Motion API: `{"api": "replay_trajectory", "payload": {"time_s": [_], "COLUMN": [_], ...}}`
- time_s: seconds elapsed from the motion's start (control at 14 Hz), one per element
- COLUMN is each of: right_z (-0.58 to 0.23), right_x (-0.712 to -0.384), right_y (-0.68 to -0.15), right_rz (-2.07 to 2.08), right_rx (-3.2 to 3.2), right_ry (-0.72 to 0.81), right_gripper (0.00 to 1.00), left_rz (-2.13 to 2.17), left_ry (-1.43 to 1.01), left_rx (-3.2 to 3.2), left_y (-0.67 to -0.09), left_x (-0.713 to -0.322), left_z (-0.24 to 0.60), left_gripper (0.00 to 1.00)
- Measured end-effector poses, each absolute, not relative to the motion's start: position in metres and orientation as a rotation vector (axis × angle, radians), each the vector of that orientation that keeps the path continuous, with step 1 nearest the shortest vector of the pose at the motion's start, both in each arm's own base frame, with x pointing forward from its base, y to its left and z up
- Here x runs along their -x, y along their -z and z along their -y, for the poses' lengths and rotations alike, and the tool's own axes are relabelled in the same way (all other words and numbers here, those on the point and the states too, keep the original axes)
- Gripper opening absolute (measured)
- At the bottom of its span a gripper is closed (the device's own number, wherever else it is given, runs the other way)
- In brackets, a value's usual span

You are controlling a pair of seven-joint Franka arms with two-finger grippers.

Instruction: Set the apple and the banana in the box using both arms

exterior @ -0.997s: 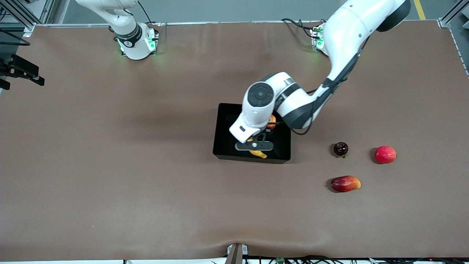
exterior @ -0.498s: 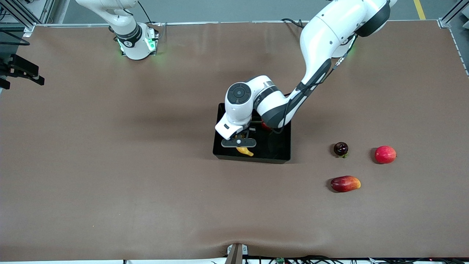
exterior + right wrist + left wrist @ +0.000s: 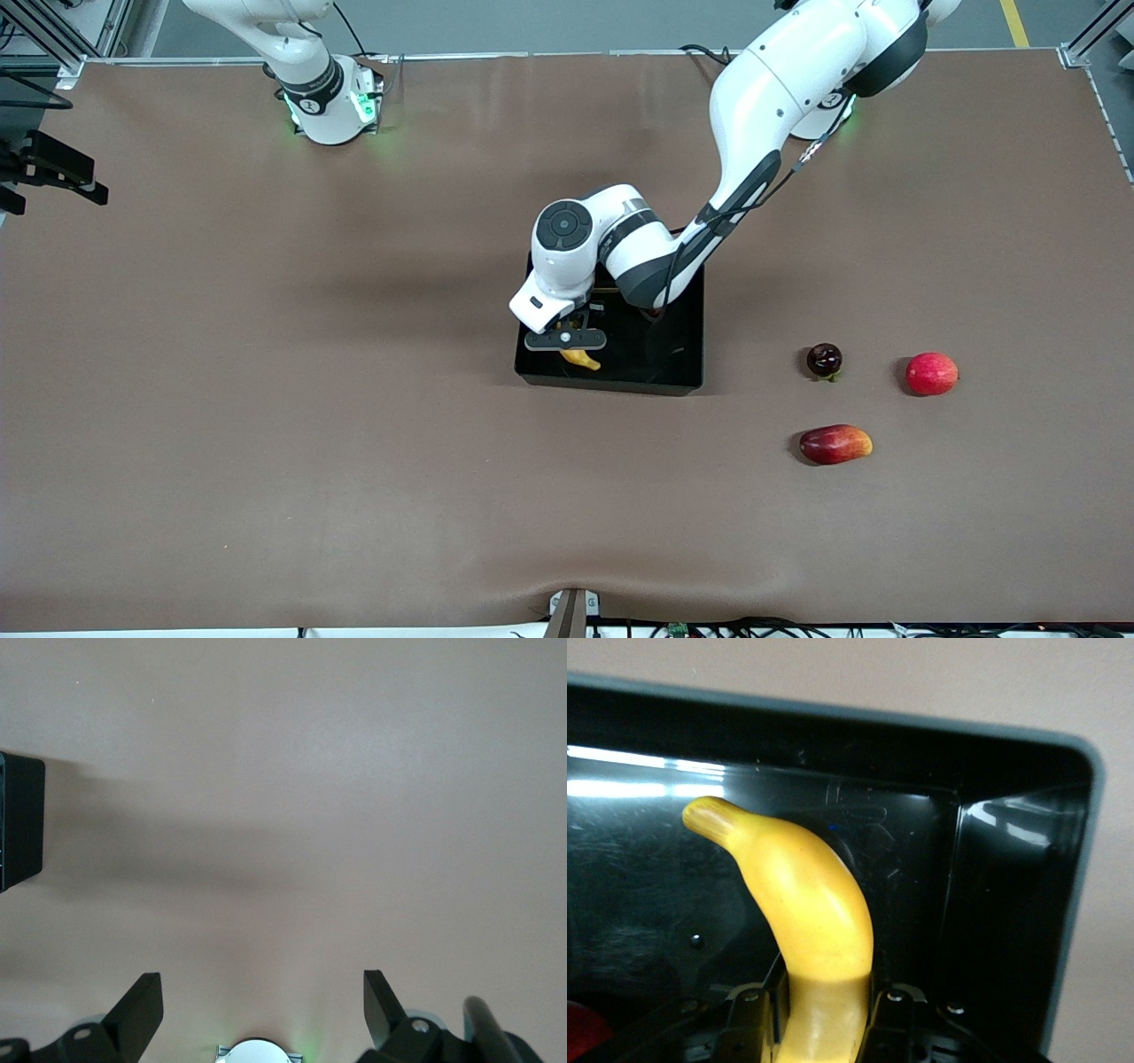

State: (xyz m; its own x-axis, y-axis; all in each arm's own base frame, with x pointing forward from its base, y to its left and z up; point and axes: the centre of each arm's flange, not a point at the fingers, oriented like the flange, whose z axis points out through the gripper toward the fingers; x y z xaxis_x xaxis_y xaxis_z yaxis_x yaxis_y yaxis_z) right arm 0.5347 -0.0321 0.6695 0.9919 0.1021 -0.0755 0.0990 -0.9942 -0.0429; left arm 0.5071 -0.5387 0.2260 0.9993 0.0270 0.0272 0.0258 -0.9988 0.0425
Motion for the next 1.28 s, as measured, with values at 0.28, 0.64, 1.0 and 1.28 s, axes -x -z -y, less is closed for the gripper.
{"api": "replay_trajectory", "payload": {"time_s": [0.28,0.64,1.0,1.28], "right_z": [0.032,0.032,0.032,0.032], "right_x": [-0.535,-0.535,-0.534,-0.534], "right_y": [-0.669,-0.669,-0.669,-0.669], "right_rz": [0.156,0.156,0.157,0.156], "right_rx": [3.096,3.096,3.096,3.096], "right_ry": [-0.122,-0.123,-0.124,-0.124], "right_gripper": [1.0,1.0,1.0,1.0], "left_rz": [-0.048,-0.078,-0.197,-0.312], "left_ry": [-0.016,-0.07,-0.184,-0.278], "left_rx": [-3.106,-3.083,-3.112,-3.194], "left_y": [-0.206,-0.226,-0.326,-0.45], "left_x": [-0.507,-0.526,-0.589,-0.612], "left_z": [0.537,0.531,0.46,0.372], "left_gripper": [0.38,0.73,1.0,1.0]}}
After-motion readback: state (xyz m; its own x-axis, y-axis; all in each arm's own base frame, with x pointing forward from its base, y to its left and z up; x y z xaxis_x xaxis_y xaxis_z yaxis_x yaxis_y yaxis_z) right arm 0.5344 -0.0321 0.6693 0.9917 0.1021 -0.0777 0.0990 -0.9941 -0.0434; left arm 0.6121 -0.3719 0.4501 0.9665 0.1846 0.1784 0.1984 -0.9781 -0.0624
